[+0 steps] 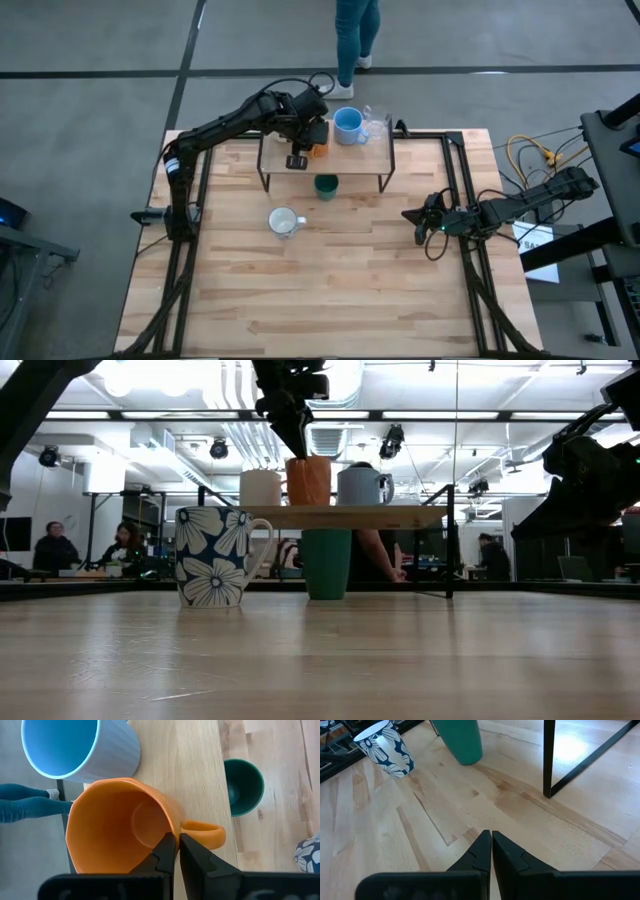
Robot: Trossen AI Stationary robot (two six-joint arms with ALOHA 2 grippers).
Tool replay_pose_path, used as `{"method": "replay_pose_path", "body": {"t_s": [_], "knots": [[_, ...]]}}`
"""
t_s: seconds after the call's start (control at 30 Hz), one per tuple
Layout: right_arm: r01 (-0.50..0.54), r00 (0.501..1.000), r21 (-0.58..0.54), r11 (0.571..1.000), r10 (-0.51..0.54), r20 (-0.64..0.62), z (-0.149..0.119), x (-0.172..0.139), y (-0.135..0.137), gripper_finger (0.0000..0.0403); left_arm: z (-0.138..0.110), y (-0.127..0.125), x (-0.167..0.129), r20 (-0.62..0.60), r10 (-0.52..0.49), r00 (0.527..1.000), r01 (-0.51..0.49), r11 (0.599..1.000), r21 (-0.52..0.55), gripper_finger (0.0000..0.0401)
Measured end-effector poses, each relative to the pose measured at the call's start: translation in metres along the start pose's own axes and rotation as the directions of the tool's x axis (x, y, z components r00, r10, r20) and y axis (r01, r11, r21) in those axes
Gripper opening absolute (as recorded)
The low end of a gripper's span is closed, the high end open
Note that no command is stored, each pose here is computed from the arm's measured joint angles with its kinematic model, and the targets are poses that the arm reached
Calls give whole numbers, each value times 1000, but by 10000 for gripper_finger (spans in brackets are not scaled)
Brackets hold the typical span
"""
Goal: Stack small to large cups/mugs on shelf
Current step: Put the orange mug on the shelf
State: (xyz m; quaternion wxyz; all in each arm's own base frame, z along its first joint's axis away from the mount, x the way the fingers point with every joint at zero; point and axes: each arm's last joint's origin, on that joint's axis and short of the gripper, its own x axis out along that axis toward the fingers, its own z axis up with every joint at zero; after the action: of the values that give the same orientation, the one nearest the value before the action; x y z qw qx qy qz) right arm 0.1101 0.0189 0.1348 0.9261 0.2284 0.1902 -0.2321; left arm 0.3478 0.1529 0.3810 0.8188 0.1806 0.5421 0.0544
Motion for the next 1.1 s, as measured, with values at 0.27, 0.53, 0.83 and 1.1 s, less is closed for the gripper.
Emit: {"method": "replay_pose_path", "body": {"t_s": [0.27, 0.53, 0.83, 1.1], "knots": [[0, 1000, 3, 1000, 0, 0, 0, 0, 0, 9, 1, 0, 1, 4, 3, 1000, -3, 1000, 0, 0], [0, 1000, 11, 1000, 0, 0, 0, 0, 0, 9, 1, 1, 1, 12, 9, 1000, -9, 1000, 8, 0], [0, 1000, 11, 1000, 0, 0, 0, 0, 0, 8, 0, 3, 2, 13, 9, 1000, -10, 1000, 10, 0], [-1, 1000, 14, 1000, 1, 0, 0, 0, 0, 8, 0, 7, 3, 24, 27, 999, -27, 1000, 1, 0]]}}
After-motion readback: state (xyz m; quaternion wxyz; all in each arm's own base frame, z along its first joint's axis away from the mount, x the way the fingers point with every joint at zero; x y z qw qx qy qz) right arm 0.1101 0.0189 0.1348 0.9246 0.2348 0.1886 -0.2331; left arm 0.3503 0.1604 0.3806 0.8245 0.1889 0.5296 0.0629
